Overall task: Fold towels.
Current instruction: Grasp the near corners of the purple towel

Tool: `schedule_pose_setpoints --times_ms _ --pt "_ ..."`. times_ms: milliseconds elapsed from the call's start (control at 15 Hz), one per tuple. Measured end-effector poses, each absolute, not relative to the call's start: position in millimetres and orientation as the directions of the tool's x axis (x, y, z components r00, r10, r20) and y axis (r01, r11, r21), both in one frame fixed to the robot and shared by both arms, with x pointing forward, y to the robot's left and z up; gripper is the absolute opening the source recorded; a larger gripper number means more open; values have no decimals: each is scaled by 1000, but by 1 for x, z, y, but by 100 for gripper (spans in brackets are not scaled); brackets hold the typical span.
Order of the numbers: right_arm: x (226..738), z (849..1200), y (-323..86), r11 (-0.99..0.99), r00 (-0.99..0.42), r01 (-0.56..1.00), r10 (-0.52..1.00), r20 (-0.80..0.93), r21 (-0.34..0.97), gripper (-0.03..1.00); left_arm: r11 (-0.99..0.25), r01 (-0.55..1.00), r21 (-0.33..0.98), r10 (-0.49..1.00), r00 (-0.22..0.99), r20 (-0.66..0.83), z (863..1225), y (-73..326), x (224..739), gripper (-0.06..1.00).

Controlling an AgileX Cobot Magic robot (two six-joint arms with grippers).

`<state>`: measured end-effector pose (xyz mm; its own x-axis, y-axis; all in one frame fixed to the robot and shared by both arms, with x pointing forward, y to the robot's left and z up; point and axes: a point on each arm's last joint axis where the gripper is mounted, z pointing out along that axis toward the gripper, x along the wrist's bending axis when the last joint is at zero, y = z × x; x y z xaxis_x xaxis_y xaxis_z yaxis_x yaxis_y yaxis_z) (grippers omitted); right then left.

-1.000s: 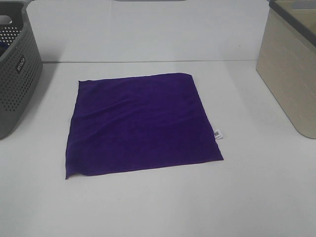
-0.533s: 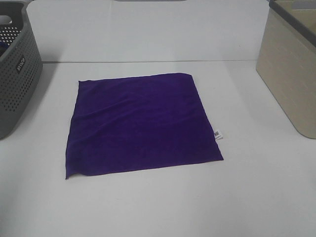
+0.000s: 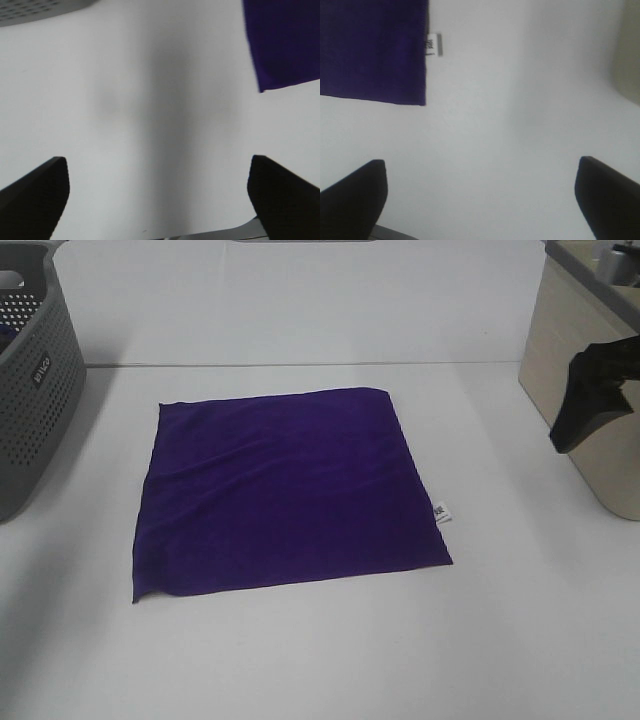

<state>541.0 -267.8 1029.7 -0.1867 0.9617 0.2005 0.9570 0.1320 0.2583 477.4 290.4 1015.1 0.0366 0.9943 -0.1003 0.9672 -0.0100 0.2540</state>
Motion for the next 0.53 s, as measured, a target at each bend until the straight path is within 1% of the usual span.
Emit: schedule_pose_setpoints --times_ms 133,200,333,533 --pt "557 1010 -257 175 -258 945 918 302 277 98 2 975 220 973 50 -227 989 279 497 88" --pt "566 993 -248 189 -286 945 876 389 269 98 0 982 189 962 51 -268 967 275 509 88" --pt "577 966 -241 197 -298 947 833 467 254 98 -11 985 174 957 61 -284 944 273 520 88" --pt "586 931 -240 230 -313 947 816 485 223 98 -32 989 145 953 74 -293 913 272 530 88"
